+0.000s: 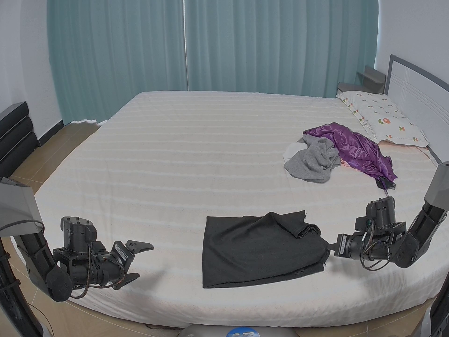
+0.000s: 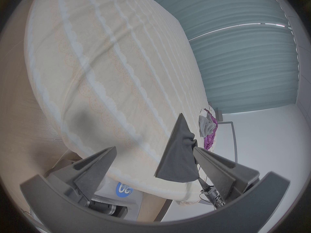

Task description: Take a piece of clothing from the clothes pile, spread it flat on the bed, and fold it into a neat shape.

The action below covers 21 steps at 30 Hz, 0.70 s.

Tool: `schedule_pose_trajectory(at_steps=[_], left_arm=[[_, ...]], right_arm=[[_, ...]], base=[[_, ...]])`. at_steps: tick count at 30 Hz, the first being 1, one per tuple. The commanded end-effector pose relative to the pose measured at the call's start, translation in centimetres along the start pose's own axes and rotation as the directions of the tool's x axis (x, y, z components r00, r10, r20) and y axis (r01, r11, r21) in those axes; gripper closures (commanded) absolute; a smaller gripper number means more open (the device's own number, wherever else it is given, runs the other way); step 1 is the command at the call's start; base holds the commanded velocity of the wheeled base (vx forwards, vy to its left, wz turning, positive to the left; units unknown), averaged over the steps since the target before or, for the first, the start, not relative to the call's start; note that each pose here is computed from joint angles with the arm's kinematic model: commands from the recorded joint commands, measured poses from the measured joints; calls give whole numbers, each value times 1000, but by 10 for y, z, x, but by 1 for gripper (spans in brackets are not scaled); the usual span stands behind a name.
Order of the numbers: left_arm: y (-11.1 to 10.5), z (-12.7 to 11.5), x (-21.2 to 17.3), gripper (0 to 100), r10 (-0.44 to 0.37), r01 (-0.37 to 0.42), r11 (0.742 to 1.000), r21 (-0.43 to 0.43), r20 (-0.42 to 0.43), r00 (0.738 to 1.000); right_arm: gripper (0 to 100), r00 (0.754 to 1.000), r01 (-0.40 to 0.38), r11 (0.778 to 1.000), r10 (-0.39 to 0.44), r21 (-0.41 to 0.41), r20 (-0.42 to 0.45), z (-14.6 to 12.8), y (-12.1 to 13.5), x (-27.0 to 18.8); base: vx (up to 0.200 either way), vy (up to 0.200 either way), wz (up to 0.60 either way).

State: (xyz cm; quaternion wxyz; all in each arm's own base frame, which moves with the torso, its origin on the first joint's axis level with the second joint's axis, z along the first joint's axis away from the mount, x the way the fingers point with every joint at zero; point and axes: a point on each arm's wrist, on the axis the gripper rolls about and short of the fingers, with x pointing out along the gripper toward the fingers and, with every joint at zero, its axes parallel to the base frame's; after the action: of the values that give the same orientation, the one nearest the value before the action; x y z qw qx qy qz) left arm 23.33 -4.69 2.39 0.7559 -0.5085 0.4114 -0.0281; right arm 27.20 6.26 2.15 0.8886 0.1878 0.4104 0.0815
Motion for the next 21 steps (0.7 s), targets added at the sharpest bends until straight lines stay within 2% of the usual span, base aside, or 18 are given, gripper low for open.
schedule_pose_trajectory(at_steps=[1, 4, 5, 13, 17, 18, 21], left_arm=[[0, 0, 0, 0, 1, -1, 1000, 0, 0, 1000], [0, 0, 0, 0, 1, -1, 1000, 0, 0, 1000], [0, 0, 0, 0, 1, -1, 1000, 0, 0, 1000], [0, 0, 0, 0, 1, -1, 1000, 0, 0, 1000], [0, 0, 0, 0, 1, -1, 1000, 0, 0, 1000], [0, 0, 0, 0, 1, -1, 1000, 0, 0, 1000], [0, 0, 0, 0, 1, -1, 1000, 0, 0, 1000]], right_arm=[[100, 1000, 6, 1000, -6, -10, 13, 2, -3, -7], [100, 1000, 17, 999, -17, -28, 3, 0, -7, -6], [0, 1000, 17, 999, -17, -36, -4, -1, -8, -5], [0, 997, -68, 998, 68, 1, 46, 16, 6, -2], [0, 989, -141, 987, 139, 70, 42, 19, 34, 11], [0, 989, -141, 987, 139, 70, 42, 19, 34, 11], [0, 984, -177, 979, 178, 101, -3, 10, 54, 30]], base=[[0, 0, 0], [0, 0, 0], [0, 0, 0], [0, 0, 0], [0, 0, 0], [0, 0, 0], [0, 0, 0]])
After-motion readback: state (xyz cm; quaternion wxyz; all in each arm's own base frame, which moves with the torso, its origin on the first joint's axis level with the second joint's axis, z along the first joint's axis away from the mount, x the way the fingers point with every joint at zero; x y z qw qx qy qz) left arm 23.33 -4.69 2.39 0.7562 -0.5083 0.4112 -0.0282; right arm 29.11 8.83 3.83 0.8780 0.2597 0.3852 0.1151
